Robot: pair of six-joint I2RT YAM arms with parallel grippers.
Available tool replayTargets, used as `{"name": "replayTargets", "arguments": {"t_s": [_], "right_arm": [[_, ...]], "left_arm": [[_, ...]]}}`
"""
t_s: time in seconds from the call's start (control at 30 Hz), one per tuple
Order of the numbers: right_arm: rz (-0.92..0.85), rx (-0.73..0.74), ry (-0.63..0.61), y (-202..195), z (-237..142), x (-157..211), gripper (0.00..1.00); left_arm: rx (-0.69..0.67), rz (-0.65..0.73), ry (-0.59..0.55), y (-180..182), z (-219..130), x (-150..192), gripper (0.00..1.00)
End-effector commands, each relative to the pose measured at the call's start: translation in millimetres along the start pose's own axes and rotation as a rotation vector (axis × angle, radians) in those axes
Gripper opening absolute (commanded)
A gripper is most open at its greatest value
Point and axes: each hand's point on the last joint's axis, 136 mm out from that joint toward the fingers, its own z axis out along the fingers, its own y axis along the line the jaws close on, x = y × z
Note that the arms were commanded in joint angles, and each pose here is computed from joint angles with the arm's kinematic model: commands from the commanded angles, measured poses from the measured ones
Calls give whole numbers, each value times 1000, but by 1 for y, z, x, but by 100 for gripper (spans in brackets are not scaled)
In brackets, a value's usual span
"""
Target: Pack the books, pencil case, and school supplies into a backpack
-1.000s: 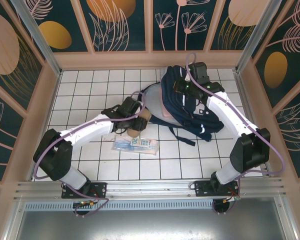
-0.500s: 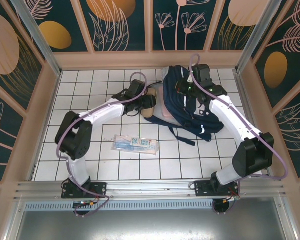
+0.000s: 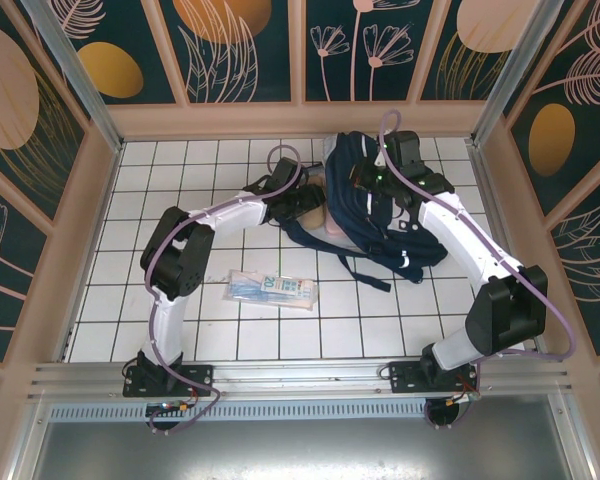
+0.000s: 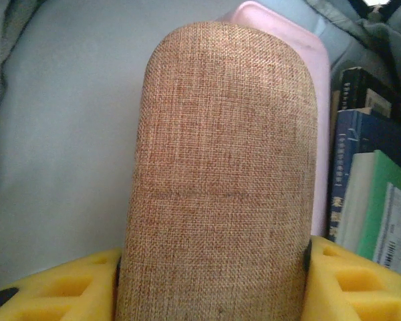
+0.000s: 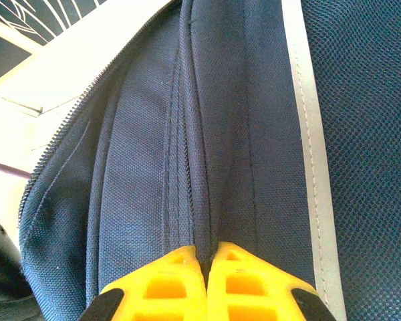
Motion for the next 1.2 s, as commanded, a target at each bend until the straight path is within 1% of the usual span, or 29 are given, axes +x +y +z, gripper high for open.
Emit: {"name": "replayTargets", "arguments": {"t_s": [0.0,0.1,0.23,0.27,0.3,0.33,0.4,0.5,0.67,0.77,0.83,0.93,0.97,1.0,1.07,1.17], "right_arm": [[12,-10,-65,2,-16,-15,0],[14,-10,-61,2,-14,-15,0],[13,-16,-59,3,-12,-15,0],[15,-16,-56,2,-11,-14,0],[15,-19,-57,3,-11,-15,0],[14,-22,-55,4,-10,-14,0],[14,-26,-48,5,-8,-14,0],[16,-28,-36,5,-5,-11,0],[14,-27,-27,4,-2,-9,0],[7,-27,-19,5,0,-7,0],[5,-15,-9,3,2,-3,7],[-7,1,14,2,8,10,10],[-17,12,24,2,11,16,14],[-29,23,32,3,13,22,20],[-58,51,41,5,16,32,35],[-104,100,46,8,19,49,52]], "left_arm": [[-54,-38,-57,20,-1,-12,44],[-136,-22,-82,36,-6,-16,45],[-168,-5,-70,43,-3,-12,47],[-176,-4,-63,45,-1,-12,51],[-169,3,-51,43,1,-11,62],[-160,11,-39,39,3,-10,69],[-136,17,-30,32,0,-10,76],[-92,30,-49,18,-13,-16,87],[-39,50,-78,-4,-39,-25,92],[-37,59,-96,-6,-57,-27,93],[-57,74,-121,-2,-71,-28,96],[-86,88,-144,11,-92,-28,96],[-105,82,-146,20,-99,-26,97],[-124,77,-150,30,-105,-24,97],[-142,73,-167,44,-120,-21,97],[-187,63,-186,69,-136,-13,99]]}}
